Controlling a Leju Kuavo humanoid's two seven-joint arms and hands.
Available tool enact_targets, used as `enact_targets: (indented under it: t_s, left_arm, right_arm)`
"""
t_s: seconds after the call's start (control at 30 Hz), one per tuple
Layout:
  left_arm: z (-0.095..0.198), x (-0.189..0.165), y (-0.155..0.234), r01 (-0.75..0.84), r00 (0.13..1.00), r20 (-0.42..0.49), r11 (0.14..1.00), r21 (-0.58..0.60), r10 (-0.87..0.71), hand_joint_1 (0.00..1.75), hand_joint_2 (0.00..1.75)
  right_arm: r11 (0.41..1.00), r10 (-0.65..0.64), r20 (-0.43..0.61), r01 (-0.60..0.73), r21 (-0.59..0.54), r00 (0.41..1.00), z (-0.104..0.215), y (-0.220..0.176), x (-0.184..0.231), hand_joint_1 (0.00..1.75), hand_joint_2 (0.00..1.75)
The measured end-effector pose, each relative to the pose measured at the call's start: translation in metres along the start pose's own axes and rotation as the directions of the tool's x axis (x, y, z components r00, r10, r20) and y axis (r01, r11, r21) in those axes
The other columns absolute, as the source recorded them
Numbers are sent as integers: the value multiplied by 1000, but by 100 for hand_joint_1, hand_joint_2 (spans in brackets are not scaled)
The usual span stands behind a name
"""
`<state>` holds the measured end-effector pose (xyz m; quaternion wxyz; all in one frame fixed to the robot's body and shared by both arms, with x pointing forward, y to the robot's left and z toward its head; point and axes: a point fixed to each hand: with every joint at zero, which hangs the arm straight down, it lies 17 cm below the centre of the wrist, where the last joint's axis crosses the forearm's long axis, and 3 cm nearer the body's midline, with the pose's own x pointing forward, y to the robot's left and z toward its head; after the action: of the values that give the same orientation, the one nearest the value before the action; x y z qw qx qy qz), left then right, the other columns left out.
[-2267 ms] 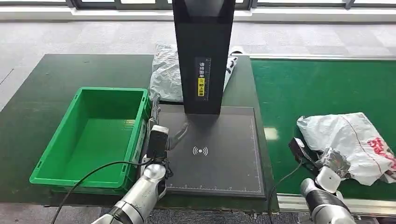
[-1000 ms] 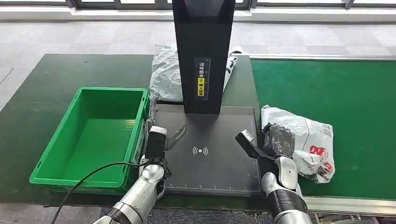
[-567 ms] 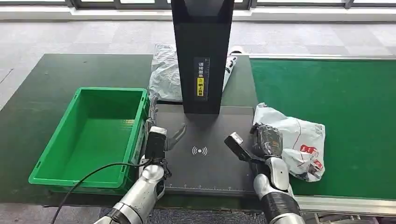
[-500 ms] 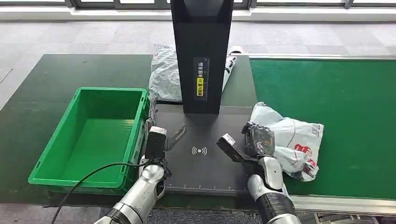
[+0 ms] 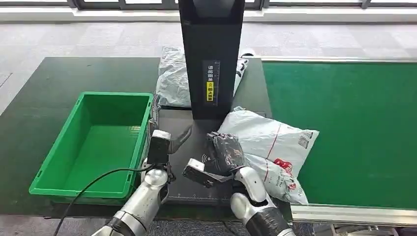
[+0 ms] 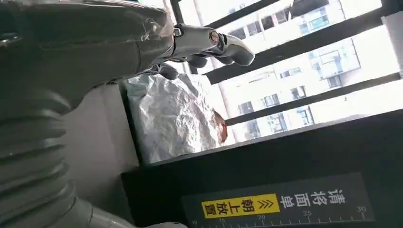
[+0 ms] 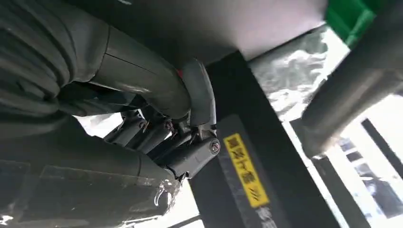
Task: Moved the parcel from conveyor to table for the left to box.
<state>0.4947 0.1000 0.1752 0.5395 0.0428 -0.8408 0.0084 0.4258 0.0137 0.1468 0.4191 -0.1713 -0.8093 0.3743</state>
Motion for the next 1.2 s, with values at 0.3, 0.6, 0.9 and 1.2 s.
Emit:
enact_targets:
  t_s: [0.3,0.6,0.9,1.2]
  left_arm:
    - [-3,2,3,10,1000,14,1000,0,-10,0,175]
    - [-3,4,2,17,1000,21,1000,-5,-17,0,175]
    - [-7,6,-3,7,1000,25,1000,-25,-7,0,175]
    - [-6,2,-5,5,1000,13,999,-34,-4,0,175]
  right_arm:
    - [997,-38,57,33,75,998,4,15,25,175,175]
    - [987,-77,87,64,150,993,11,31,41,175,175]
    - [980,-94,145,66,188,985,16,38,58,175,175]
    - [995,-94,180,96,-2,979,10,-2,60,0,175]
